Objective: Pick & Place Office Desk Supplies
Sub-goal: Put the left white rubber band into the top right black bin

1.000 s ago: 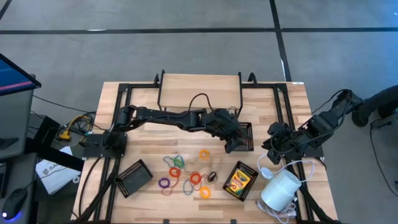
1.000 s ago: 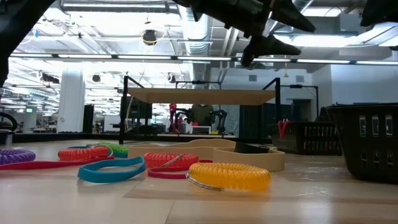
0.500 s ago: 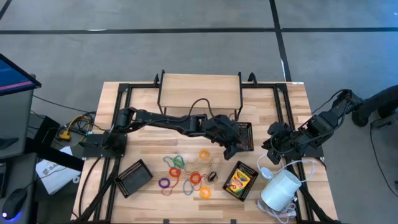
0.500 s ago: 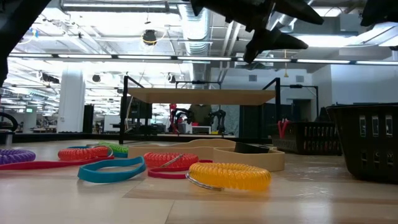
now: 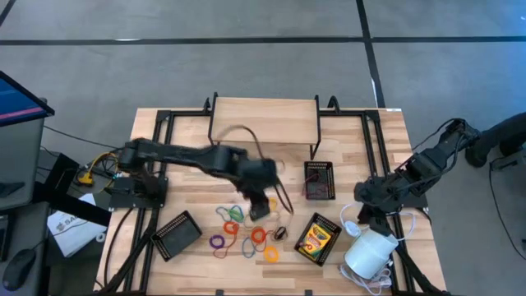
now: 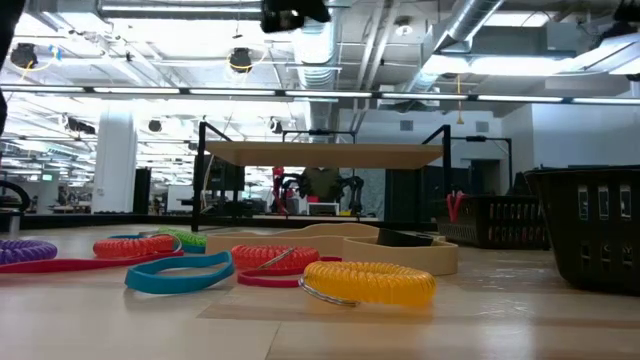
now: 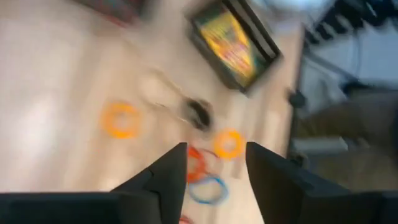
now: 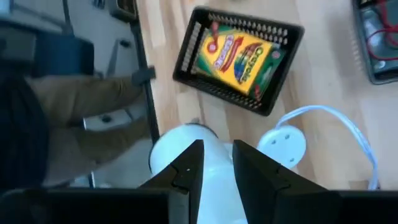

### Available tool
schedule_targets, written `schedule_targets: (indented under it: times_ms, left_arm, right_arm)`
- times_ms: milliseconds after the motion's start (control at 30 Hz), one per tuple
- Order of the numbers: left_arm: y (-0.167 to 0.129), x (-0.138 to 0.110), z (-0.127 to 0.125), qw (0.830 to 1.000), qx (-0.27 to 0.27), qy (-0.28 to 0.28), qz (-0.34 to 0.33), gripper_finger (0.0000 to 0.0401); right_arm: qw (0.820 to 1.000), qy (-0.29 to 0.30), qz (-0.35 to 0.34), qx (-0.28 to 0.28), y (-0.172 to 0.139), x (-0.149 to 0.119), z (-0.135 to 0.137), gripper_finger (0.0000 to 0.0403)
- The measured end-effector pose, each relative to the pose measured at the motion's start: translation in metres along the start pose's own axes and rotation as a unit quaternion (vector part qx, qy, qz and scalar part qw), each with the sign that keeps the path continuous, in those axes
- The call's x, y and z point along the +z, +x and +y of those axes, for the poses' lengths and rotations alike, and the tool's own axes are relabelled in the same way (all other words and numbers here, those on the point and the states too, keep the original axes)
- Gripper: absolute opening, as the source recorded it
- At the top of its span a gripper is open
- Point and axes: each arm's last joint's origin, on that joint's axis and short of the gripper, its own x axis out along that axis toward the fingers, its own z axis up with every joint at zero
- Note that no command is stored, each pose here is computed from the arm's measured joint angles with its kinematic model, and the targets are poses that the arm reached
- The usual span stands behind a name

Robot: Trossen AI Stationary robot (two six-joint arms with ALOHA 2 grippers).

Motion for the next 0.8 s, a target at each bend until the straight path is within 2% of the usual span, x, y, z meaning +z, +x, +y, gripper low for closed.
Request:
schedule_targets:
  times_ms: [67, 167, 267, 367, 500, 633, 800]
  left_arm:
    - [-0.02, 0.0, 0.004, 0.999, 0.024, -0.011, -0.029, 0.0147]
    - [-0.023, 0.003, 0.01, 0.998, 0.04, -0.032, -0.042, 0.0139]
    - [-0.001, 0.006, 0.015, 0.997, 0.051, -0.046, -0.021, 0.0133]
    - [0.032, 0.004, 0.017, 0.997, 0.061, -0.049, 0.025, 0.0126]
    - [0.065, -0.007, 0.018, 0.992, 0.077, -0.031, 0.099, 0.0118]
    - [0.086, -0.011, 0.018, 0.989, 0.09, -0.015, 0.116, 0.0116]
    - [0.1, -0.008, 0.019, 0.991, 0.093, -0.01, 0.099, 0.0116]
  right_arm:
    - [1.0, -0.007, 0.004, -0.013, 0.003, 0.003, -0.002, 0.0084]
    - [0.999, -0.002, 0.005, -0.04, 0.009, 0.012, -0.007, 0.0084]
    - [0.994, 0.028, 0.034, -0.1, 0.021, 0.023, -0.019, 0.0084]
    - [0.977, 0.054, 0.088, -0.189, 0.03, 0.028, -0.035, 0.0084]
    - [0.954, 0.036, 0.141, -0.263, 0.038, 0.03, -0.045, 0.0084]
    - [0.95, 0.019, 0.123, -0.288, 0.049, 0.04, -0.05, 0.0084]
    - [0.962, 0.026, 0.086, -0.257, 0.068, 0.05, -0.066, 0.0084]
